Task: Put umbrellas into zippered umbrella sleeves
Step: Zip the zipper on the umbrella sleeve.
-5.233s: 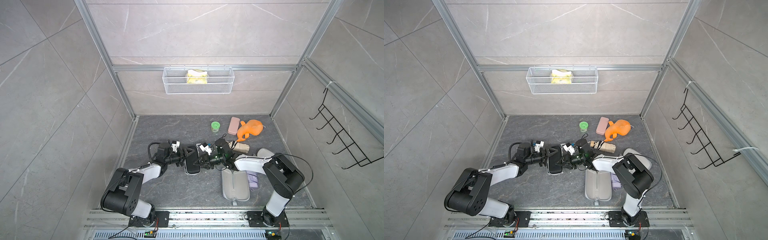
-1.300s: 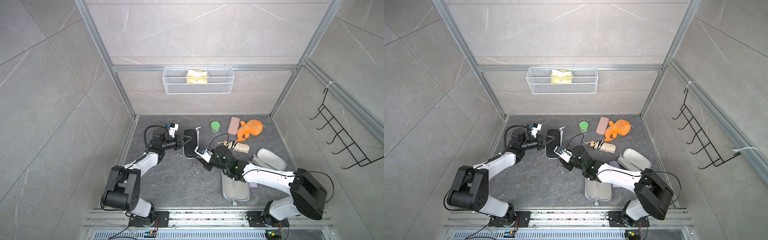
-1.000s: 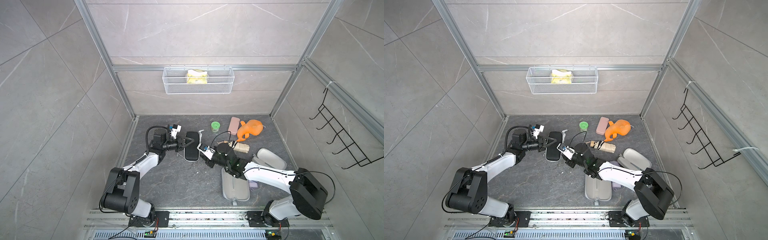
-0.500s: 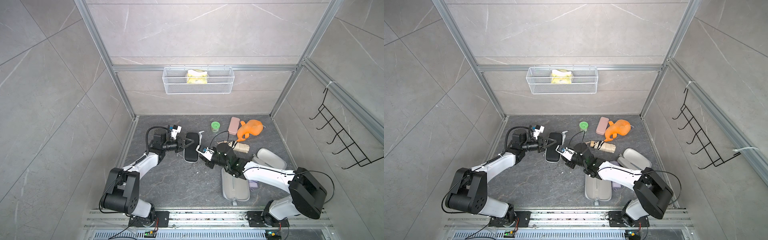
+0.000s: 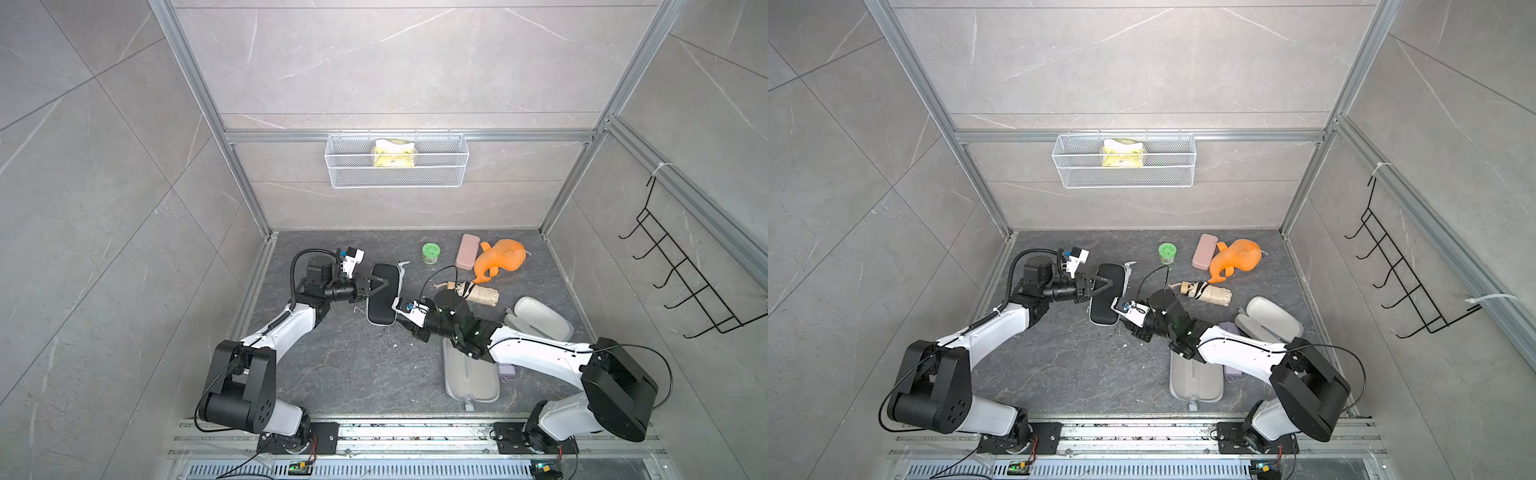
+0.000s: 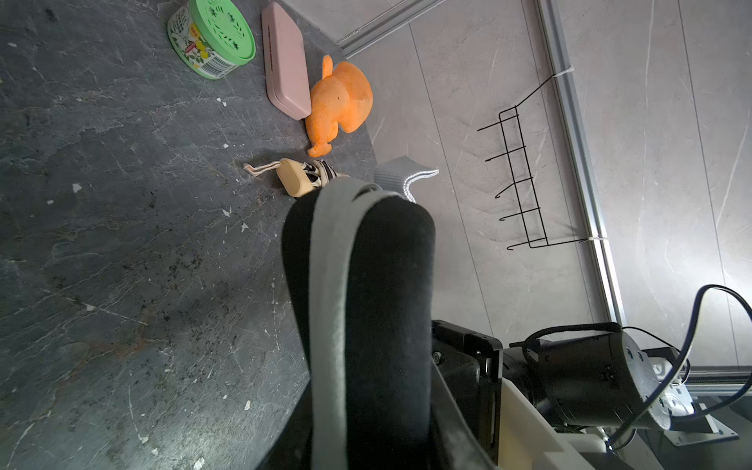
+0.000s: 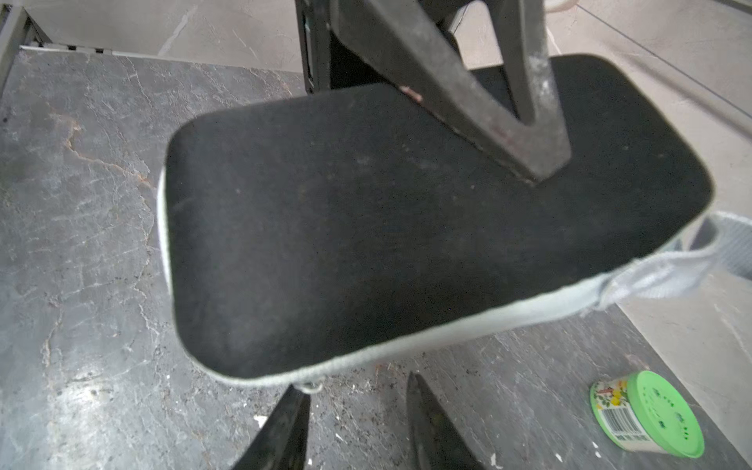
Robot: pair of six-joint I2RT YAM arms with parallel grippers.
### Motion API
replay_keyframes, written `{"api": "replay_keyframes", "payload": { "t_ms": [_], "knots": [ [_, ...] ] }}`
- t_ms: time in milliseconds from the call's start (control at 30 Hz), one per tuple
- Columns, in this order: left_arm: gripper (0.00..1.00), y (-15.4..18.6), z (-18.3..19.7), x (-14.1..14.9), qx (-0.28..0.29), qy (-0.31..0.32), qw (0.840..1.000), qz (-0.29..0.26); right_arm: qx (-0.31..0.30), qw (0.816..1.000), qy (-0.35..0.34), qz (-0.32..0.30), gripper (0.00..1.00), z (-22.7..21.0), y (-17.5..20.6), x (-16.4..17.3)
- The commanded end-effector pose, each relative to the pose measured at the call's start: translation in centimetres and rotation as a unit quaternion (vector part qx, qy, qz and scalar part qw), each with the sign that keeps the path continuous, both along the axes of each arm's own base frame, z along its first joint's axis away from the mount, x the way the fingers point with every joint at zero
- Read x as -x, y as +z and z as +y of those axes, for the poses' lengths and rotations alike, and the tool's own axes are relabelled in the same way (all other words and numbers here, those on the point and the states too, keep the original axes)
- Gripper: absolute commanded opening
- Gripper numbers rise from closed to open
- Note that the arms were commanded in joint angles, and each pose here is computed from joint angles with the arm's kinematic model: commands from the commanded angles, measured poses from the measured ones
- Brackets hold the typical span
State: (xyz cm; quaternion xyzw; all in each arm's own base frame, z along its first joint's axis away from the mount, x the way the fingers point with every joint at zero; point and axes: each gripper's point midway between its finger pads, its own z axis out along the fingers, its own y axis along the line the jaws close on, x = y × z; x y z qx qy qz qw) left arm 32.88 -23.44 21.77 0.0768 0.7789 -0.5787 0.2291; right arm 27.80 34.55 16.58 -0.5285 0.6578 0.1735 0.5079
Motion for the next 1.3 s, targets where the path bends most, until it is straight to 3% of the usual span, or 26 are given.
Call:
{"api": "replay_keyframes", "payload": {
  "t_ms": [0, 433, 667, 1000, 1267],
  "knots": [
    [0.02, 4.7, -0.3, 0.1, 0.017, -0.013, 0.995, -0.093, -0.029, 0.999, -0.011, 0.015, 0.42, 0.1, 0.0, 0.6],
    [0.01, 4.1, -0.5, 0.0, 0.013, -0.011, 0.996, -0.091, -0.044, 0.999, -0.011, 0.006, 0.39, 1.4, 1.5, 0.6],
    [0.0, 3.9, -0.5, -0.1, 0.013, -0.01, 0.996, -0.087, -0.057, 0.998, -0.013, 0.01, 0.27, 1.6, 1.8, 0.7],
    [0.0, 4.1, -0.1, -1.0, 0.005, 0.02, 0.995, -0.095, -0.037, 0.999, -0.019, 0.007, 0.01, 1.5, 1.3, 1.1],
    [0.0, 5.0, 1.5, -3.3, 0.009, 0.105, 0.987, -0.123, -0.004, 1.0, -0.019, 0.016, 0.0, 1.6, -0.5, 3.1]
  ]
}}
